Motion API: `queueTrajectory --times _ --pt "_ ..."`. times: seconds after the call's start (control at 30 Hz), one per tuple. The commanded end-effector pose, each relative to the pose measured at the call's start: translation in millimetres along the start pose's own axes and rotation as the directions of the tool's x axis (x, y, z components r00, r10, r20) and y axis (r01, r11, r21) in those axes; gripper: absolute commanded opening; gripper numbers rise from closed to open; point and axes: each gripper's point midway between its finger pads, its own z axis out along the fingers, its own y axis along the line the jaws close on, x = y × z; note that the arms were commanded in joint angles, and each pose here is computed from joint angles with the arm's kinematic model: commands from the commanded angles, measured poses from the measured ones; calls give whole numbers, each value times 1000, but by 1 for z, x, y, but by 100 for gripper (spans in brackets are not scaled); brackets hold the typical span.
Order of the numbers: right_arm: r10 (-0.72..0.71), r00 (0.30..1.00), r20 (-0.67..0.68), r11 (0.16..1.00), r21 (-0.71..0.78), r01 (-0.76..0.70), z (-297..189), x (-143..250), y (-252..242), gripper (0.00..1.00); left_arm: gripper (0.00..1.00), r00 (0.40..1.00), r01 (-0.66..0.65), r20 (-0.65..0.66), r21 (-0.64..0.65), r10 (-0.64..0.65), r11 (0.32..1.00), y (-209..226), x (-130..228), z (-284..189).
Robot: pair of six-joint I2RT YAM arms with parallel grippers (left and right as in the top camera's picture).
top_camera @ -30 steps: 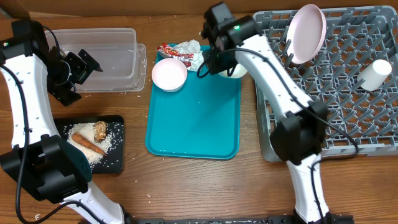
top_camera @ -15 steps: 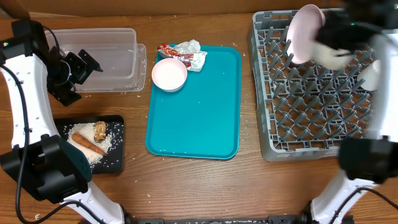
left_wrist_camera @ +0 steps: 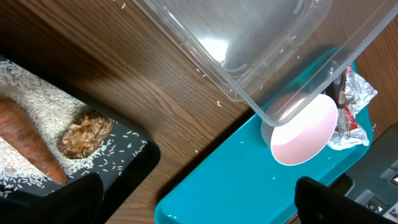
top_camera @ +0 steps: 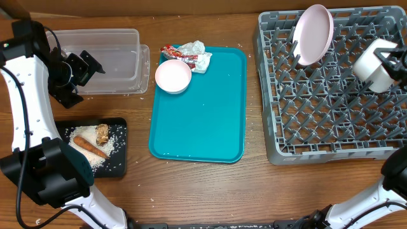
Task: Sort waste into correct bins and load items into the dishwasher
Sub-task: 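Grasp the white bowl rim and place it in the dish rack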
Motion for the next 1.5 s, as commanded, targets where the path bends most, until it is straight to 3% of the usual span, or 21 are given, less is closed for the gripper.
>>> queueTrajectory --times 0.0,0.3,0.43,0.6,0.73,0.93,1.2,1.47 --pt "-38 999 6 985 -168 38 16 6 17 5 100 999 -30 43 22 29 999 -11 1 -16" --pt "67 996 -59 997 -21 -69 35 18 -25 8 100 999 -30 43 22 29 999 -11 1 -16" --pt "185 982 -41 967 186 -174 33 18 -61 7 100 999 -30 43 22 29 999 -11 1 -16" --pt "178 983 -36 975 140 -171 34 14 -54 5 100 999 -31 43 22 30 999 -11 1 -16" --pt "91 995 -35 993 75 -89 43 3 -43 4 100 999 -30 43 22 29 999 -11 1 -16" --pt "70 997 -27 994 81 -68 52 -5 -43 5 100 999 -31 43 22 30 999 -11 1 -16" --pt "202 979 2 951 239 -196 62 -2 -79 5 100 999 -31 43 22 30 999 -11 1 -16" --pt "232 973 7 942 248 -227 61 -1 -91 5 100 999 -30 43 22 29 999 -11 1 -16"
